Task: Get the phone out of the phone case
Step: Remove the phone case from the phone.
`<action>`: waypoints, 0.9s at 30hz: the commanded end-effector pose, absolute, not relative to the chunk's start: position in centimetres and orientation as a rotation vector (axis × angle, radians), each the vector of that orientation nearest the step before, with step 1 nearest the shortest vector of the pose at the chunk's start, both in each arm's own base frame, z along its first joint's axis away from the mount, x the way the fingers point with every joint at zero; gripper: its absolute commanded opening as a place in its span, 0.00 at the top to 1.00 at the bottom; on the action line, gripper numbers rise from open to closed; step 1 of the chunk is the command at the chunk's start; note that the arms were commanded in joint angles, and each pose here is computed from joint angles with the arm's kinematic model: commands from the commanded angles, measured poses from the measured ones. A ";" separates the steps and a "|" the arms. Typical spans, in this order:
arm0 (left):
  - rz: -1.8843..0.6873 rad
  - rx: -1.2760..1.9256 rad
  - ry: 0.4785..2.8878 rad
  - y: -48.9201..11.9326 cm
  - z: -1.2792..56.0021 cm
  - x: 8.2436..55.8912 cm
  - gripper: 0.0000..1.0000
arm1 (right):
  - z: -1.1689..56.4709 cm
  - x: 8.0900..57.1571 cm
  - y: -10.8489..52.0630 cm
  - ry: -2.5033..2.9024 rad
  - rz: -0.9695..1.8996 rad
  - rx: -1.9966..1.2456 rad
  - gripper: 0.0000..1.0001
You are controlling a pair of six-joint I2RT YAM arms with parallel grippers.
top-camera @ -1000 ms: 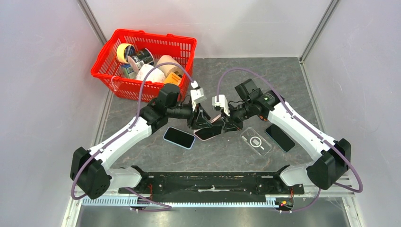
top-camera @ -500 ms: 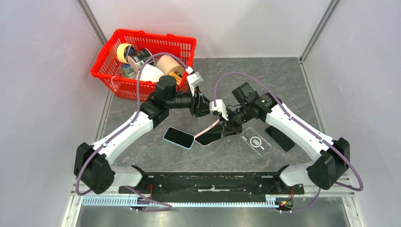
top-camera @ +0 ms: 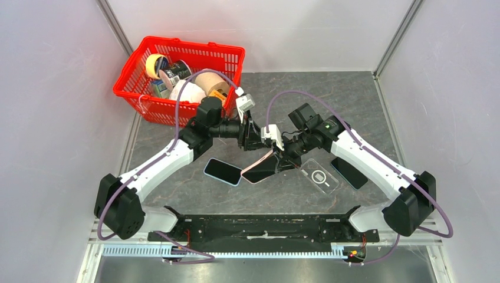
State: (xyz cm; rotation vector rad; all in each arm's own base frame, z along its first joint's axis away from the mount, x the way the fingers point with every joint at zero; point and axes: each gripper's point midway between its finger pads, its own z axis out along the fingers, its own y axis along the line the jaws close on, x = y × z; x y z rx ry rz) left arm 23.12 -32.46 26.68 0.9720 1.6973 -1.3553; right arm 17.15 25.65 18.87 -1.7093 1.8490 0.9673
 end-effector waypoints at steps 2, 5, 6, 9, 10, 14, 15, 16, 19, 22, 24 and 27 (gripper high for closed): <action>-1.485 1.064 1.639 -33.1 27.3 20.2 0.45 | 21.4 17.9 26.8 1.772 0.991 -1.661 1.00; -1.484 1.070 1.640 -33.3 27.1 20.1 0.45 | 21.4 17.9 26.9 1.777 1.000 -1.658 1.00; -1.480 1.068 1.642 -33.3 27.0 20.1 0.45 | 21.5 17.9 27.0 1.776 1.003 -1.658 1.00; -1.463 1.062 1.650 -33.4 26.8 20.4 0.45 | 21.5 17.8 27.0 1.778 1.008 -1.658 1.00; -1.457 1.057 1.653 -33.5 26.8 20.5 0.45 | 21.5 17.9 27.0 1.778 1.008 -1.659 1.00; -1.430 1.036 1.668 -33.6 26.5 21.2 0.45 | 21.4 17.6 27.0 1.780 1.015 -1.661 1.00; -1.425 1.032 1.671 -33.6 26.4 21.3 0.45 | 21.4 17.7 26.9 1.781 1.015 -1.660 1.00; -1.422 1.030 1.675 -33.6 26.3 21.5 0.45 | 21.4 17.6 26.9 1.778 1.016 -1.660 1.00; -1.418 1.027 1.690 -33.8 25.9 21.6 0.45 | 21.6 17.6 26.9 1.774 1.013 -1.659 1.00; -1.420 1.037 1.696 -34.0 25.5 21.5 0.45 | 21.6 17.6 26.9 1.773 1.009 -1.658 1.00; -1.423 1.045 1.699 -34.2 25.3 21.3 0.46 | 21.6 17.6 26.9 1.772 1.008 -1.659 1.00; -1.414 1.054 1.707 -34.3 25.1 21.3 0.46 | 21.6 17.6 26.8 1.774 1.006 -1.658 1.00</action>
